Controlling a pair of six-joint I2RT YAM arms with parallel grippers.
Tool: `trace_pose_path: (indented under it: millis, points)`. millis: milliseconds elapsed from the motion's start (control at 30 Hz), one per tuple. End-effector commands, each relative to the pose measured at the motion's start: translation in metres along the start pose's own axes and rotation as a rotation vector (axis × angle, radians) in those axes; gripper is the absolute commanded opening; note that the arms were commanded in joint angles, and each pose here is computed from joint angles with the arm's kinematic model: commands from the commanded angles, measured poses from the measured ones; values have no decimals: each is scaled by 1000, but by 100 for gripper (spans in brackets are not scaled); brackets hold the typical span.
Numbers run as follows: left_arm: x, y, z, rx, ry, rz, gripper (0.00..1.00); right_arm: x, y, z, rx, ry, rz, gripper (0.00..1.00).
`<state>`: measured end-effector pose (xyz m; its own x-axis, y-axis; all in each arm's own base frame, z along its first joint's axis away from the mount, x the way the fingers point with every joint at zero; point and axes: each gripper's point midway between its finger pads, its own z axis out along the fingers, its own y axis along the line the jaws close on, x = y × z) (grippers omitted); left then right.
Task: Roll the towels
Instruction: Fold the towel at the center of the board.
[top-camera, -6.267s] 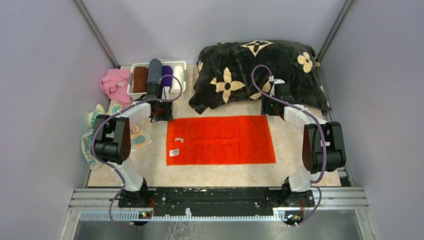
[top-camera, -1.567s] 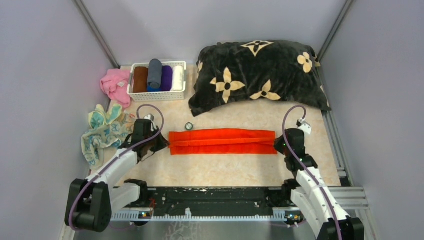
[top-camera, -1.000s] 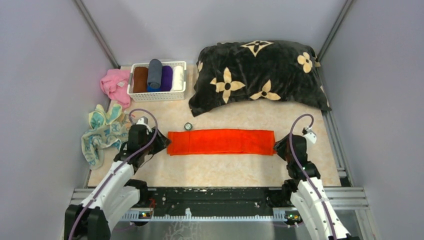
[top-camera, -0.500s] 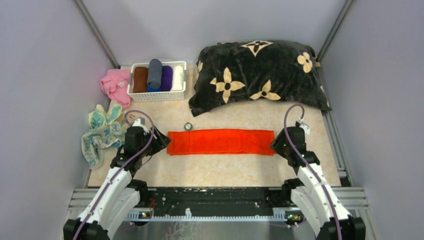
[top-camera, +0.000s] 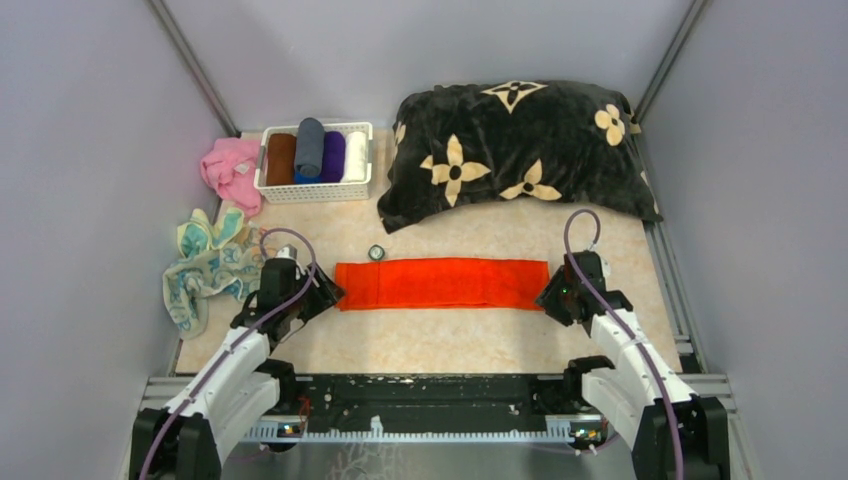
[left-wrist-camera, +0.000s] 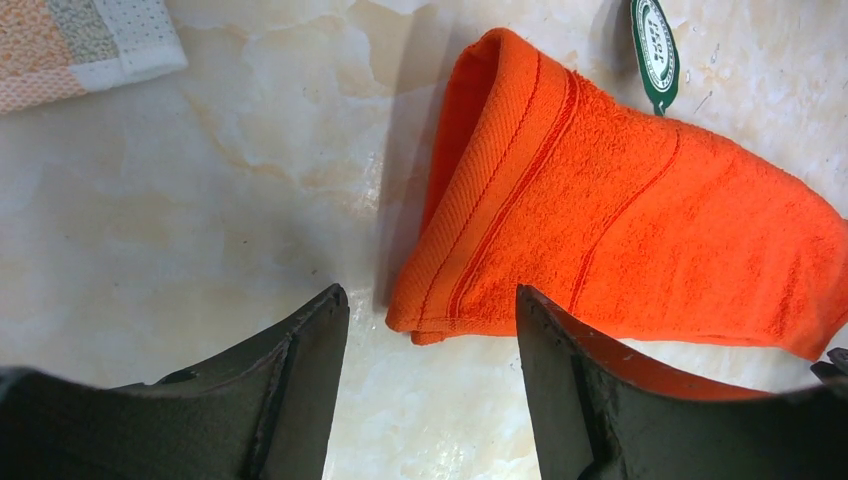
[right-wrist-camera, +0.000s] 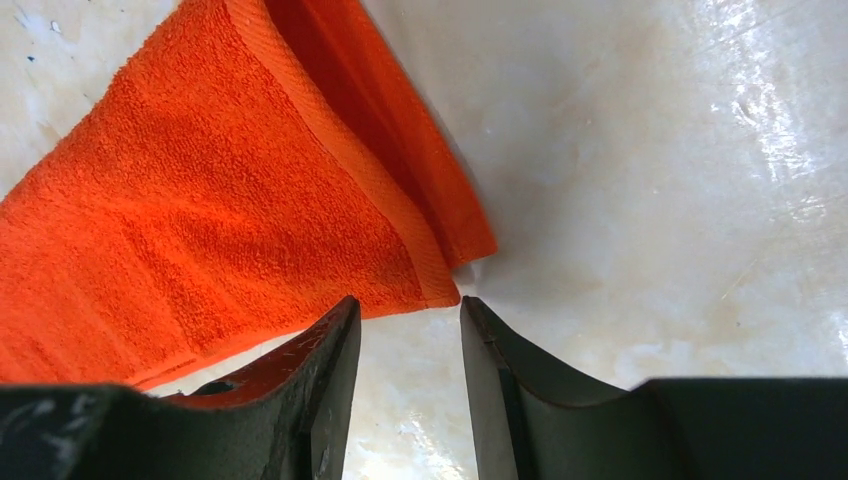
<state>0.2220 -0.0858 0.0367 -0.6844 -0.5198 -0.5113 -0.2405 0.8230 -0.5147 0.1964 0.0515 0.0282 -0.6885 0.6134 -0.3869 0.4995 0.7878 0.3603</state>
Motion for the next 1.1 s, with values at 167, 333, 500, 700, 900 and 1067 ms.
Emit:
trace_pose_path:
  millis: [167, 333, 500, 700, 900, 1067]
  points:
    - [-1, -3, 4, 19, 3, -13, 68, -1, 2, 10, -20, -24, 55, 41]
    - [-1, -3, 5, 20, 1, -4, 68, -5, -5, 12, 6, -63, 70, 40]
    - [0, -3, 5, 21, 7, -2, 66, -10, 0, 11, -21, -86, 75, 29]
    - [0, -3, 4, 21, 6, 0, 64, -25, 4, -3, -25, -147, 58, 15]
    - [1, -5, 4, 33, 16, 4, 61, -35, 7, -9, -23, -179, 34, 1]
    - [5, -8, 5, 50, 35, 9, 57, -43, 10, -12, -18, -195, 5, 0]
